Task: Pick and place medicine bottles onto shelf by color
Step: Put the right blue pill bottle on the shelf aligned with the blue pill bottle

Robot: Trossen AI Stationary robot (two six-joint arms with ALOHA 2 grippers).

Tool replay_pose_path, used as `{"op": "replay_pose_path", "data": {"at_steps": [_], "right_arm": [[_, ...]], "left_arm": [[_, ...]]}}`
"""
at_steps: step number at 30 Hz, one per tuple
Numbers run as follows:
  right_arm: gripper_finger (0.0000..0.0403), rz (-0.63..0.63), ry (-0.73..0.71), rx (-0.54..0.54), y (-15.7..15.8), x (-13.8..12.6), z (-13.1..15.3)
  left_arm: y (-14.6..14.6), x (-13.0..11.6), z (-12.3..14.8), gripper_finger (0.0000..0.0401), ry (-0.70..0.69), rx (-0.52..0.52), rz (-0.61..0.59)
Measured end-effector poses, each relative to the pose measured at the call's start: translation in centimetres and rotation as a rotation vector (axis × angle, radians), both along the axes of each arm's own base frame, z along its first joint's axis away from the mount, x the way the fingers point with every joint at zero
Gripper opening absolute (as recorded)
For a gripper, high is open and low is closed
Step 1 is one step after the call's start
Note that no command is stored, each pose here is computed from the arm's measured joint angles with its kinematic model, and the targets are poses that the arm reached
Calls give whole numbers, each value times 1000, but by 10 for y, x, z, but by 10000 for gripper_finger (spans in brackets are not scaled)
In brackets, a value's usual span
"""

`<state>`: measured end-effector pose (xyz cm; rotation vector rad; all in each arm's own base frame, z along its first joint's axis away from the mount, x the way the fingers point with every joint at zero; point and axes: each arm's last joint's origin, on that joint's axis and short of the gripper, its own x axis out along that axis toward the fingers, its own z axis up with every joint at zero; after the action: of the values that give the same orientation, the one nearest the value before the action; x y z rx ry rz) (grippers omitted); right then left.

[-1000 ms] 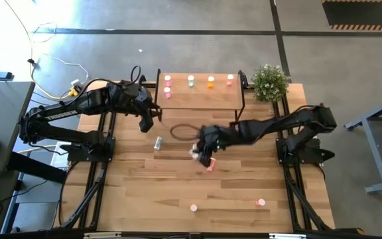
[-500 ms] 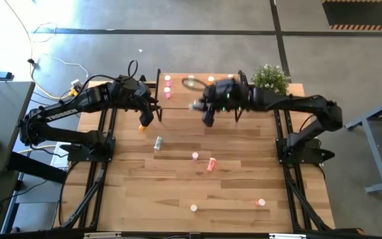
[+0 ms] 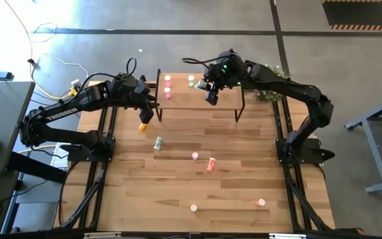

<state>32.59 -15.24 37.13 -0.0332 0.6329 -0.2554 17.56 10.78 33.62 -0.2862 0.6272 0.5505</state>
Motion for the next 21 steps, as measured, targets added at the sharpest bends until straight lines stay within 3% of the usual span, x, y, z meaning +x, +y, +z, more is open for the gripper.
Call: {"op": "replay_pose_path", "data": {"at_steps": [10,21], "right_arm": [[103,109,113,-63,-12,27,-24],[103,188,191,-45,-19,46,-58]], "left_arm": [[1,0,0,133,0,0,4],[1,0,0,133,-1,-2,6]]}}
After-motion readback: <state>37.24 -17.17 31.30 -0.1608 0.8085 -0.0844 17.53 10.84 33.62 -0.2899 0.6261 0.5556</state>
